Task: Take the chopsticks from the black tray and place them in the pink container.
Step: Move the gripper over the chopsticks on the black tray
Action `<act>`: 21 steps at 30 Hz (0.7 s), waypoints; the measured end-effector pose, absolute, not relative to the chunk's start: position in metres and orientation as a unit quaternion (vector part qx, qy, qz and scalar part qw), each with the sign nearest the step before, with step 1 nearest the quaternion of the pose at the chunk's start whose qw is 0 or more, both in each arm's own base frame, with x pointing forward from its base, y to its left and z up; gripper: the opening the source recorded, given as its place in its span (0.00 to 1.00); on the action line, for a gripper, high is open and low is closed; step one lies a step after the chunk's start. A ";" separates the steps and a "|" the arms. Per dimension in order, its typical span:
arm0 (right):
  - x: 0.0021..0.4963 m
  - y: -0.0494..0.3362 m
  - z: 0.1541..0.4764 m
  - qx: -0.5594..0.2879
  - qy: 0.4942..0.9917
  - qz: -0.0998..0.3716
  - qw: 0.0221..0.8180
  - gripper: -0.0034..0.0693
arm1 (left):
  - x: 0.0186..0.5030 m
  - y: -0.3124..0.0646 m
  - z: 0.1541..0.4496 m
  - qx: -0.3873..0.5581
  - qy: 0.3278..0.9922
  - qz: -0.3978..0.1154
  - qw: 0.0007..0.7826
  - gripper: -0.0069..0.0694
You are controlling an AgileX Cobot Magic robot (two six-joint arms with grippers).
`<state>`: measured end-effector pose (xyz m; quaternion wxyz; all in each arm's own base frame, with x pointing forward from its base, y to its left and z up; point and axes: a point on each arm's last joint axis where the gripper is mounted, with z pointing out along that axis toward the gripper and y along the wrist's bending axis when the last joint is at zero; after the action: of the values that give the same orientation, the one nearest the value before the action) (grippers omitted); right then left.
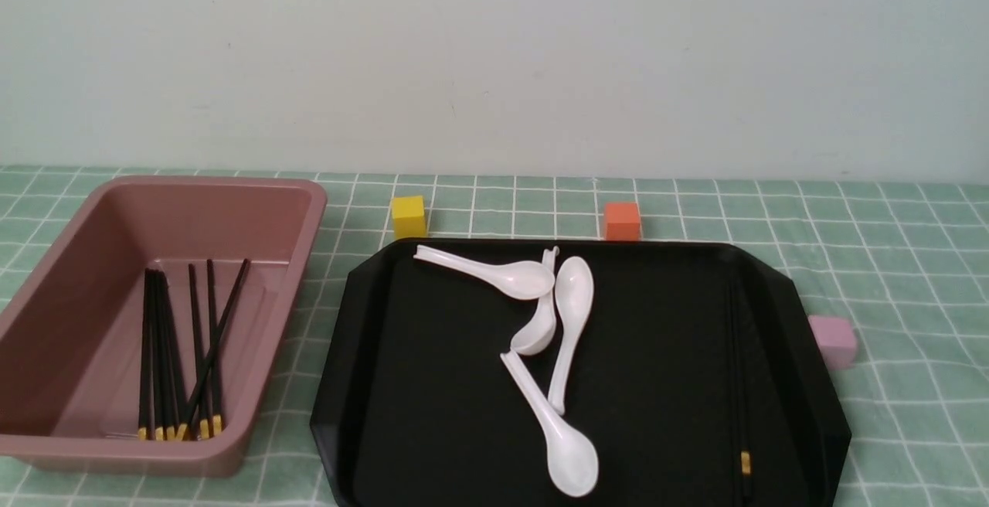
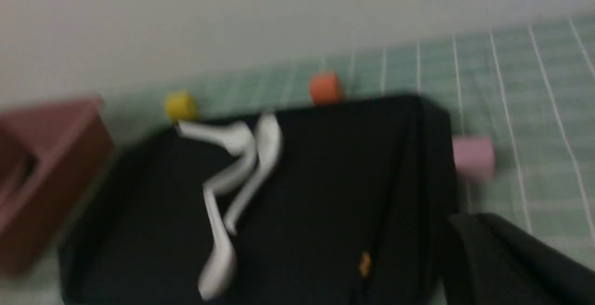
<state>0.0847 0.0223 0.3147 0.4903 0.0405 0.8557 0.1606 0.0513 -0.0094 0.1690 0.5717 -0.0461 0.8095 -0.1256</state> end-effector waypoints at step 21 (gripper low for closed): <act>0.244 0.097 0.217 -0.063 0.987 0.102 0.106 0.39 | 0.051 -0.009 0.169 -0.046 0.810 -0.126 0.572 0.40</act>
<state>0.2439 0.0968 0.2165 0.1056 -0.0631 0.9871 0.1024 0.0513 -0.0094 0.1690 0.5717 -0.0461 0.8095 -0.1256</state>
